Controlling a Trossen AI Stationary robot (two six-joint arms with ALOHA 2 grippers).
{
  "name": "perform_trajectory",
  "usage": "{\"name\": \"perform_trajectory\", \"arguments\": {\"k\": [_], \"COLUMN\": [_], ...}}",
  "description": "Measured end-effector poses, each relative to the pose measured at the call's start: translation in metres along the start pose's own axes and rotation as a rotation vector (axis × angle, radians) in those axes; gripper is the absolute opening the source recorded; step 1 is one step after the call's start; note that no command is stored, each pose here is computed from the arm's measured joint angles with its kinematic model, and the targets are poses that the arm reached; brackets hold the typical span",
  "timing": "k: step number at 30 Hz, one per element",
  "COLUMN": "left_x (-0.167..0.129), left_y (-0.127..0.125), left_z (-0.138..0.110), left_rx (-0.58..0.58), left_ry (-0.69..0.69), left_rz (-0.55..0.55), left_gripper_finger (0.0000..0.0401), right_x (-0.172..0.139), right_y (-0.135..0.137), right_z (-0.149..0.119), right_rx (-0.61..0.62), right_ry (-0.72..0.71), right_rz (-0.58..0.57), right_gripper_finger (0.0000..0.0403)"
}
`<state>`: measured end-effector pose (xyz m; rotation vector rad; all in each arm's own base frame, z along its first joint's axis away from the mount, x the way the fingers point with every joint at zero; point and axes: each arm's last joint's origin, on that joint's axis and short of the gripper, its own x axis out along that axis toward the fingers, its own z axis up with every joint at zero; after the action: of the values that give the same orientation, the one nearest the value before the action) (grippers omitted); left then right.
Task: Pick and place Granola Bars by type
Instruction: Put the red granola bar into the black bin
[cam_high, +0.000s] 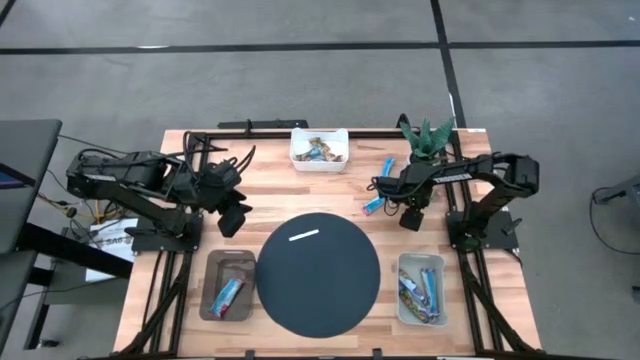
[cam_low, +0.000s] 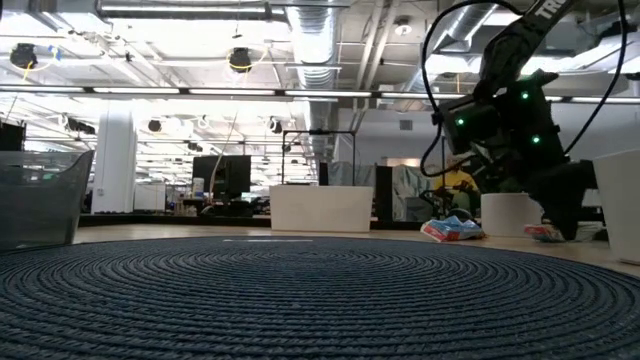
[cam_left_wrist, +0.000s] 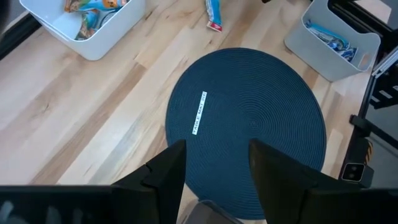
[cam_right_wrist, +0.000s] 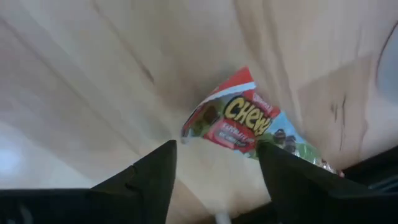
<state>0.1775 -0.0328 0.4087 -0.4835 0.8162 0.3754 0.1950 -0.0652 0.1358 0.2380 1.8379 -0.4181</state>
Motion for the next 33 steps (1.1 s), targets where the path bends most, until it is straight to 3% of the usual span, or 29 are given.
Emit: {"name": "perform_trajectory", "arguments": {"k": [5, 15, 19, 27, 33], "left_x": [0.0, 0.0, 0.0, 0.0, 0.0], "left_y": [0.0, 0.0, 0.0, 0.001, 0.0], "left_z": [0.0, 0.0, 0.001, 0.001, 0.001], "left_rx": [0.0, 0.0, 0.0, 0.0, 0.015], "left_ry": [0.0, -0.008, -0.016, -0.019, -0.019], "left_rz": [0.0, 0.008, 0.017, 0.019, 0.02], "left_gripper_finger": [0.0167, 0.0167, 0.0167, 0.0167, 0.0167], "right_x": [0.0, -0.01, -0.026, -0.091, -0.117], "right_y": [0.0, 0.001, 0.0, -0.001, -0.008], "right_z": [0.004, 0.013, 0.023, 0.047, 0.057], "right_rx": [0.007, 0.024, 0.043, 0.08, 0.073], "right_ry": [-0.039, -0.107, -0.168, -0.392, -0.483], "right_rz": [-0.001, 0.032, 0.055, 0.242, 0.261], "right_gripper_finger": [0.017, 0.0012, 0.0012, 0.0001, 0.0]}}
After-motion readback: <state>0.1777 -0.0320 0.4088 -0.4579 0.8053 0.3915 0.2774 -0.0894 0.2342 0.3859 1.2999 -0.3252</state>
